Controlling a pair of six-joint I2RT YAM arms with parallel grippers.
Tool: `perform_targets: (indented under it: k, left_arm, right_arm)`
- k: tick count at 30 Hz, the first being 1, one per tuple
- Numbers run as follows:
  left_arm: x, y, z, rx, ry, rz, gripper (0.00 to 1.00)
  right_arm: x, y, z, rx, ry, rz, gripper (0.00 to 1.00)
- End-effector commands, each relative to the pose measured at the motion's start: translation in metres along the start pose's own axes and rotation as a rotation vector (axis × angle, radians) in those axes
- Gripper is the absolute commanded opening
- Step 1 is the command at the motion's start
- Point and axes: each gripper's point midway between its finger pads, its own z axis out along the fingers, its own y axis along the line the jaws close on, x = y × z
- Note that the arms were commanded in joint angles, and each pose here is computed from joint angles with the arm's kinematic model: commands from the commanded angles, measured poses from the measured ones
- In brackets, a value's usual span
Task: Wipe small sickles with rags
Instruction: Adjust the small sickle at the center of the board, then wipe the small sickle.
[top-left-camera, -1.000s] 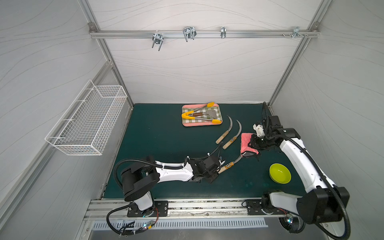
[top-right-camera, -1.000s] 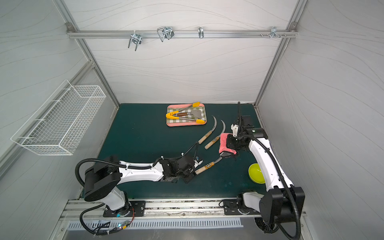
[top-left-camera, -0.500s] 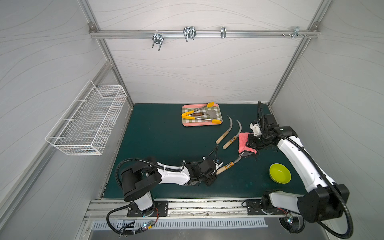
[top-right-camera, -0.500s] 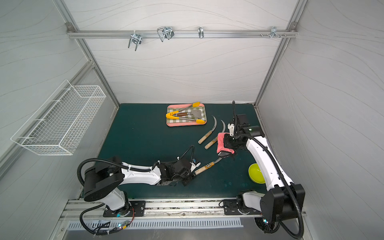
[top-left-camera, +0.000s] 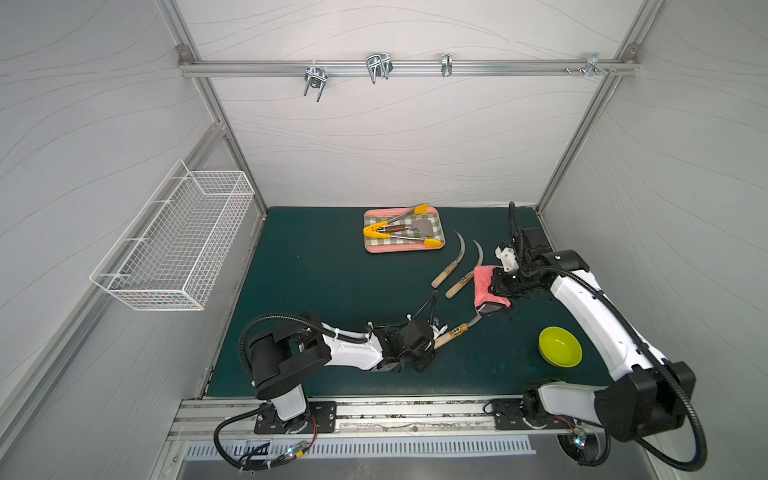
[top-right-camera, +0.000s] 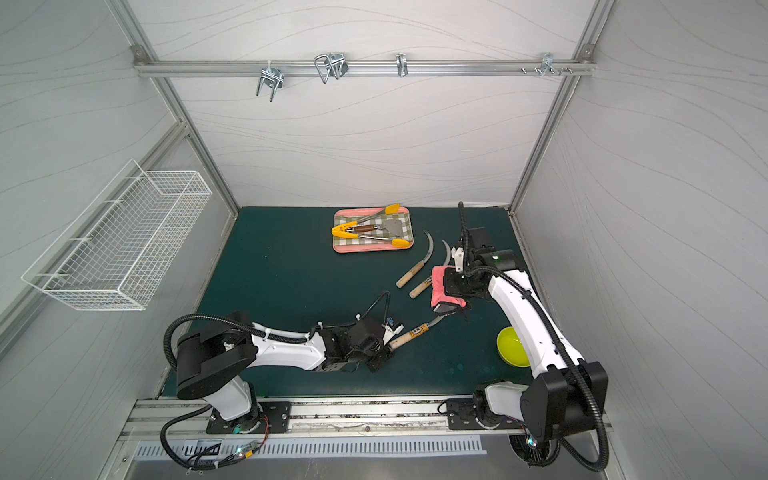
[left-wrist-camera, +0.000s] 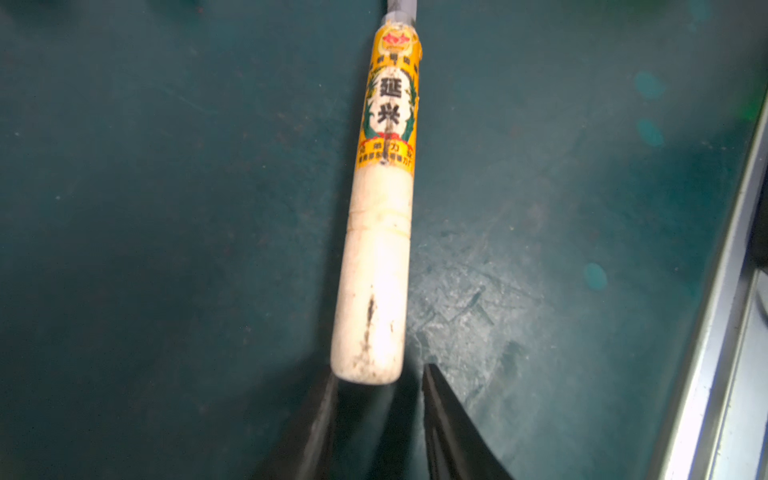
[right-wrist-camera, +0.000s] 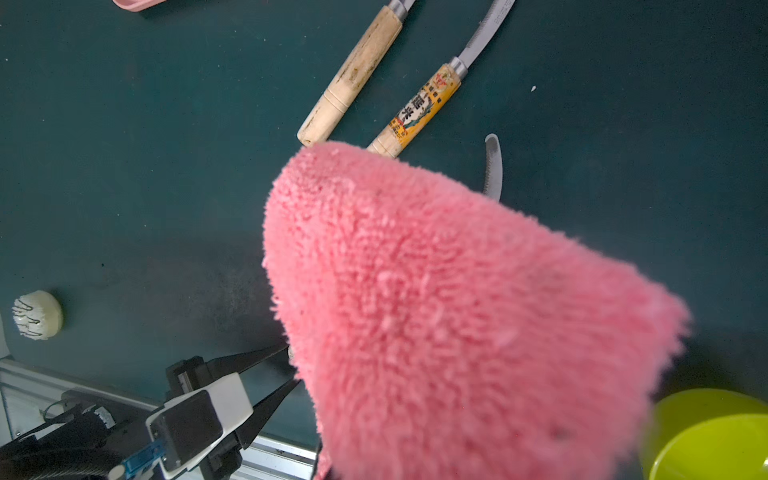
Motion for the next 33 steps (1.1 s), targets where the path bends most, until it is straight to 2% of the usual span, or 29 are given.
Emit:
perform_targets:
  k: [1,12,14,18,25,33]
  left_arm:
    - [-0.012,-0.004,0.005,0.012,-0.025,0.002,0.37]
    - [-0.013,-0.004,0.01,0.014,-0.014,0.007,0.33]
    - [-0.013,-0.003,0.011,0.012,-0.011,0.007,0.26]
    - [-0.015,-0.003,0.012,0.012,-0.011,0.005,0.0]
    - [-0.02,-0.005,0.012,0.019,-0.024,0.008,0.0]
    - [-0.032,-0.005,0.01,0.009,-0.088,-0.02,0.0]
  right_arm:
    - [0.001,0.003,-0.004,0.007,0.013,0.003,0.14]
    - [0.005,0.008,0.003,0.012,0.038,-0.011,0.13]
    - [0.009,0.01,0.005,0.013,0.052,-0.02,0.14]
    - [0.022,0.014,0.013,0.017,0.117,-0.047,0.13]
    - [0.039,0.015,0.035,0.013,0.247,-0.075,0.13]
    - [0.062,0.013,0.09,-0.019,0.467,-0.063,0.11]
